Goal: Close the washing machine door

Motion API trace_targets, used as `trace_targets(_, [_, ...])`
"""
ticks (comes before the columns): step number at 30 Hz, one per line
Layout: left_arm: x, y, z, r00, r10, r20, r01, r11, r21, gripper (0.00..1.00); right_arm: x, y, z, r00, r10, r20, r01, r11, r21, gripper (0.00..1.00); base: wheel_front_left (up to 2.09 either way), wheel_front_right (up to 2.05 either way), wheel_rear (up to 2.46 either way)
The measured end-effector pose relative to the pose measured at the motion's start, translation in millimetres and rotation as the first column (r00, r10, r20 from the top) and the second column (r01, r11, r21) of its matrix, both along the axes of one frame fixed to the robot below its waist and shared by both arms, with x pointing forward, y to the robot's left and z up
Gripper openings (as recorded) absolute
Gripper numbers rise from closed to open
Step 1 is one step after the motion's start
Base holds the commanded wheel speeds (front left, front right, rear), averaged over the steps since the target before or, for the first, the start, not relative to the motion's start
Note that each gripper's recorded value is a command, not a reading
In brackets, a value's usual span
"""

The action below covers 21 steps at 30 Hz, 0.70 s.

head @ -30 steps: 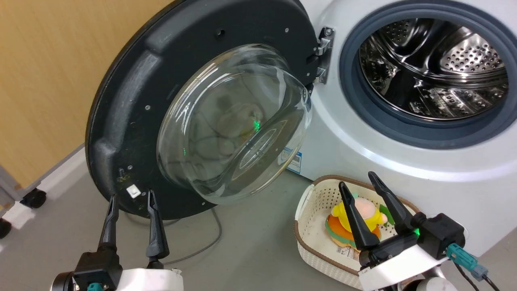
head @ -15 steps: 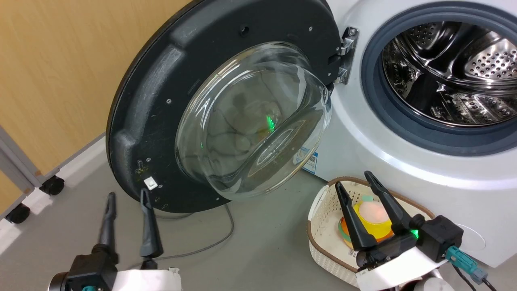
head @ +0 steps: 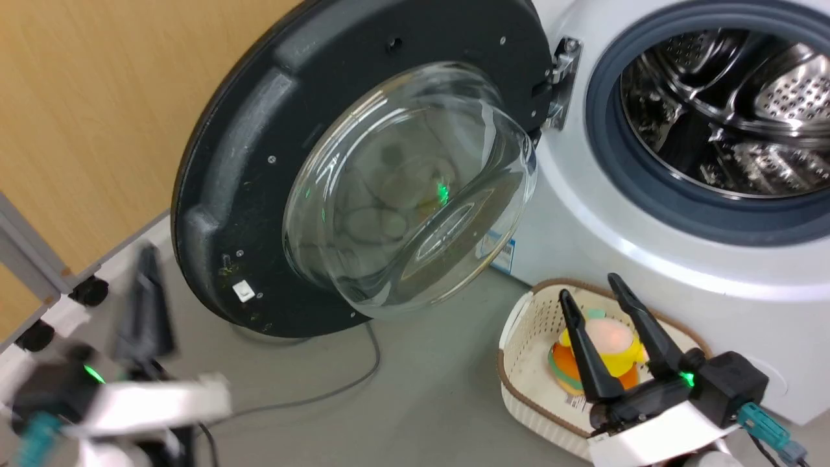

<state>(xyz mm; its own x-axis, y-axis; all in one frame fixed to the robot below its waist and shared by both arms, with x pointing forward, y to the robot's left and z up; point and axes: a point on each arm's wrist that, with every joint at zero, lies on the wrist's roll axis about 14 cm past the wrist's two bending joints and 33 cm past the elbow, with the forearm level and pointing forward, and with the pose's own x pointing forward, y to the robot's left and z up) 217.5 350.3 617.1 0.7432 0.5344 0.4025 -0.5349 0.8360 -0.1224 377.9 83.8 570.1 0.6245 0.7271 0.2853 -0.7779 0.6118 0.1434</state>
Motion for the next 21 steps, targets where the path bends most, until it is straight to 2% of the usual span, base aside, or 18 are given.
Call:
trace_targets(3, [6,26,13,0.999,0.009,0.046,-0.009,1.0,-0.012,0.0,6,-7,-5,1.0,-0.024,-0.004,0.024,1.0,-0.008,1.0,0.0,0.0,0.0])
trace_targets(5, [10,47,19,0.996,0.022,0.083,-0.016,0.998,-0.064,0.0,10,-11,-8,0.999,-0.035,-0.002,0.035,0.999,-0.016,1.0,0.0,0.0,0.0])
trace_targets(9, [24,83,25,0.994,0.02,0.11,0.003,0.978,-0.21,0.0,15,-16,-17,0.999,-0.046,-0.015,0.046,0.999,-0.026,1.0,0.0,0.0,0.0])
trace_targets(12, [32,107,19,0.99,0.013,0.138,0.038,0.931,-0.364,0.0,19,-17,-20,0.999,-0.049,-0.021,0.048,0.998,-0.027,1.0,0.0,0.0,0.0])
trace_targets(16, [40,136,2,0.988,0.022,0.153,0.068,0.829,-0.555,0.0,22,-22,-28,0.998,-0.061,-0.034,0.06,0.998,-0.036,1.0,0.0,0.0,0.0])
trace_targets(19, [48,147,-21,0.991,0.035,0.132,0.065,0.728,-0.683,0.0,25,-26,-34,0.997,-0.069,-0.044,0.067,0.997,-0.045,1.0,0.0,0.0,0.0])
trace_targets(21, [56,148,-36,0.99,0.028,0.139,0.09,0.635,-0.767,0.0,27,-29,-37,0.996,-0.076,-0.049,0.074,0.996,-0.049,1.0,0.0,0.0,0.0])
